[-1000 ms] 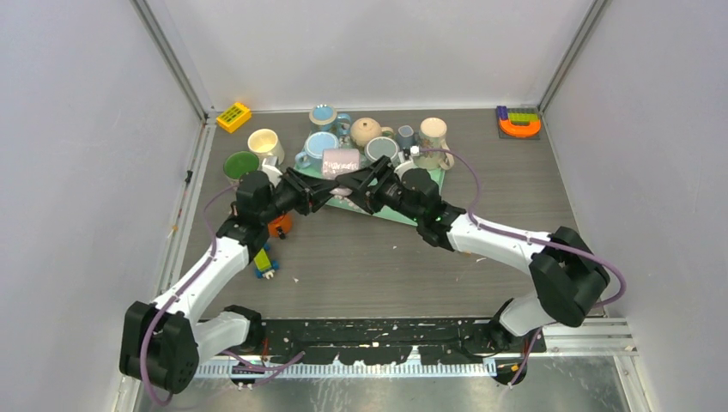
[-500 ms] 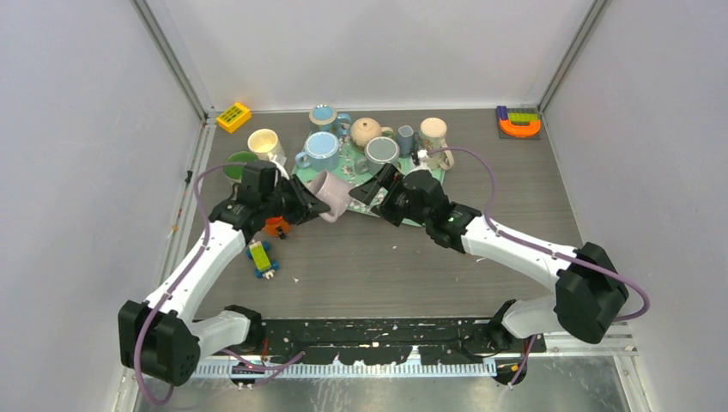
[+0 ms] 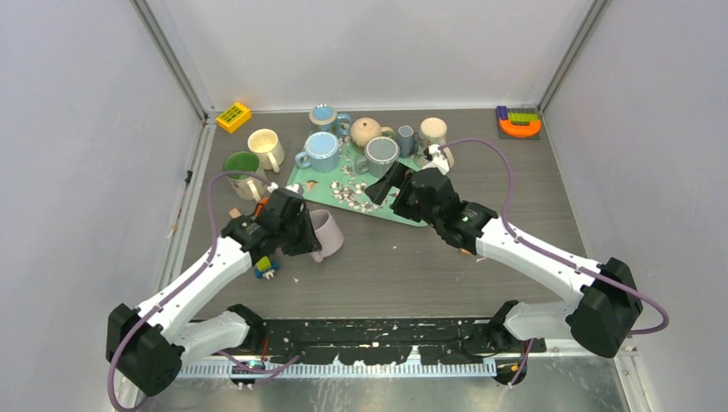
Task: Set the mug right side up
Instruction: Place the cup at the center of the board.
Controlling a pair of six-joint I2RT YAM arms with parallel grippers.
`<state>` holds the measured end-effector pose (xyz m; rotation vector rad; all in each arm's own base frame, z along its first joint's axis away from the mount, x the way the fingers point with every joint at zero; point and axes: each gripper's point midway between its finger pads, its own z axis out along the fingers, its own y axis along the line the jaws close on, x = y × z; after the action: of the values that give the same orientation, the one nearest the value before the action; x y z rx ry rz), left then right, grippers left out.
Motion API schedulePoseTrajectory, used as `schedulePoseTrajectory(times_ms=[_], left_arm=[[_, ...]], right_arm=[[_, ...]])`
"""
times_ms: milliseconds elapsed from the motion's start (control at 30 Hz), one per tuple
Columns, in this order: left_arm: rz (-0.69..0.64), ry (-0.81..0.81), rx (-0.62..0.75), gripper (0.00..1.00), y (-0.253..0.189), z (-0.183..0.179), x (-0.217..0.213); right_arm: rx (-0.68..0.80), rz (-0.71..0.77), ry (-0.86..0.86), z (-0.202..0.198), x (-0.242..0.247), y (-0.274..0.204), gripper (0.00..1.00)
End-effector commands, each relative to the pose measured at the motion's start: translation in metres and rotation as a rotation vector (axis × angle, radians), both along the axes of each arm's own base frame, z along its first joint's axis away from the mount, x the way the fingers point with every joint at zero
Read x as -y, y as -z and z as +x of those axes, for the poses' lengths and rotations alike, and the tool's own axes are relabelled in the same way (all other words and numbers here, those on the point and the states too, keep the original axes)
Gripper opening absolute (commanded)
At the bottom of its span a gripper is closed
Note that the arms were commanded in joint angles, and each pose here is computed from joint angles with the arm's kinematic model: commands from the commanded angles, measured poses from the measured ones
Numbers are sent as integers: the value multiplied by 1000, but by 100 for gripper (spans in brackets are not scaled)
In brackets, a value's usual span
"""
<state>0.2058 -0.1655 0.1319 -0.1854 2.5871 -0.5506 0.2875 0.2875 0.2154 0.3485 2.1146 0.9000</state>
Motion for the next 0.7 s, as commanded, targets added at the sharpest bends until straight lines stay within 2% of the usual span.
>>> schedulePoseTrajectory(times_ms=[0,367,467,533,667], left_arm=[[125,-45,156,0,-7,18,-12],[246,-62,141,0,35,12,-22],[274,-70,118,4,46,11,-26],[293,-85,109,11,51,11,-29],[318,-107,97,15,61,11,-34]], right_arm=[[96,-26,40,7,12,-31,100],[123,-92,65,7,27,-33,100],[125,-103,68,7,29,-33,100],[125,-109,67,8,29,-32,100],[120,-125,64,8,29,-30,100]])
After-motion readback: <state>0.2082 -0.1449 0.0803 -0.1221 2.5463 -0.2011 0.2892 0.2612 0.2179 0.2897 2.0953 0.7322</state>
